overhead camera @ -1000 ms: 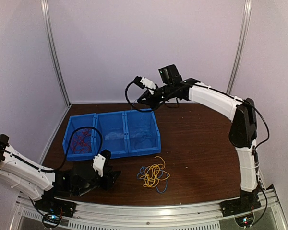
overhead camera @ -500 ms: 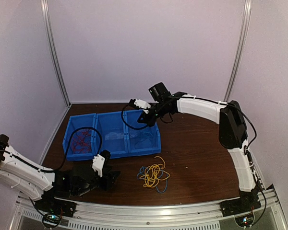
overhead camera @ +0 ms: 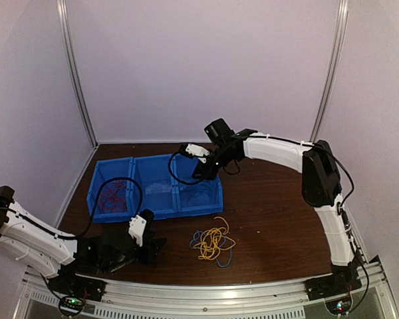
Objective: Untangle the cables
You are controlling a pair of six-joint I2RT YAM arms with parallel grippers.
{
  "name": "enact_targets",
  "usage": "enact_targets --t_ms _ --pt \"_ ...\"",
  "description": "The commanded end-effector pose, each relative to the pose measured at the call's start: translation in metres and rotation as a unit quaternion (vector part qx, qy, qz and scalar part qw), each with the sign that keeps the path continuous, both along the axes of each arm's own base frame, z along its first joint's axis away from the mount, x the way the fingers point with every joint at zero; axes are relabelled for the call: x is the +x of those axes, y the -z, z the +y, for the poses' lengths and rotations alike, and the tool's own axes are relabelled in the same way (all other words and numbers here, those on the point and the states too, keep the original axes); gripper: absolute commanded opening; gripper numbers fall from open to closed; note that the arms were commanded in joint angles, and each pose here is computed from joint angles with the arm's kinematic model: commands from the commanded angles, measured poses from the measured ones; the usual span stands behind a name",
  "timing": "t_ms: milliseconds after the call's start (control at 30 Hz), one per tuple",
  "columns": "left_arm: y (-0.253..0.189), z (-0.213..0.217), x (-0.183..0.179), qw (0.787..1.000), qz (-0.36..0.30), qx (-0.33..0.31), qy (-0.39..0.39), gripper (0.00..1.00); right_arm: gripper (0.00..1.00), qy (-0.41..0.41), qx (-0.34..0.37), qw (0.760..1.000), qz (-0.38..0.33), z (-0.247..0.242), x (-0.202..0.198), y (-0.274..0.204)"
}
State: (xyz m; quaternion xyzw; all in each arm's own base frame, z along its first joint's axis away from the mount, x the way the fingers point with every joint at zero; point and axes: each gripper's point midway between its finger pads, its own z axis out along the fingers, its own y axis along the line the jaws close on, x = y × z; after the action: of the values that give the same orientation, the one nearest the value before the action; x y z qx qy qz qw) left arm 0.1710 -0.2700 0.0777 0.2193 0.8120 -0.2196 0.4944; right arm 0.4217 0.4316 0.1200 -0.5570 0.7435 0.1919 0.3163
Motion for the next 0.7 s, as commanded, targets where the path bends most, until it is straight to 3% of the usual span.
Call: enact_targets --t_ms 0,100,333,500,667 --pt "-0.011 -0.007 0.003 1.0 -0.015 -0.011 -0.002 0.47 0.32 -0.018 0.014 1.0 0.001 0.002 -0.02 -0.041" --pt "-0.013 -0.009 0.004 1.0 -0.02 -0.009 0.002 0.47 0.43 -0.022 0.018 1.0 -0.009 -0.007 -0.03 -0.067" --pt "-0.018 -0.019 0.005 0.999 -0.03 -0.001 0.015 0.48 0.53 -0.01 0.0 0.999 -0.034 -0.046 -0.059 -0.098" --pt "-0.021 -0.032 0.005 0.999 -0.041 0.001 0.034 0.48 0.53 -0.036 0.002 0.998 -0.042 -0.075 -0.099 -0.096" --pt "-0.023 -0.048 0.005 0.998 -0.045 0.003 0.05 0.48 0.43 -0.123 0.013 0.992 -0.004 -0.097 -0.164 -0.073"
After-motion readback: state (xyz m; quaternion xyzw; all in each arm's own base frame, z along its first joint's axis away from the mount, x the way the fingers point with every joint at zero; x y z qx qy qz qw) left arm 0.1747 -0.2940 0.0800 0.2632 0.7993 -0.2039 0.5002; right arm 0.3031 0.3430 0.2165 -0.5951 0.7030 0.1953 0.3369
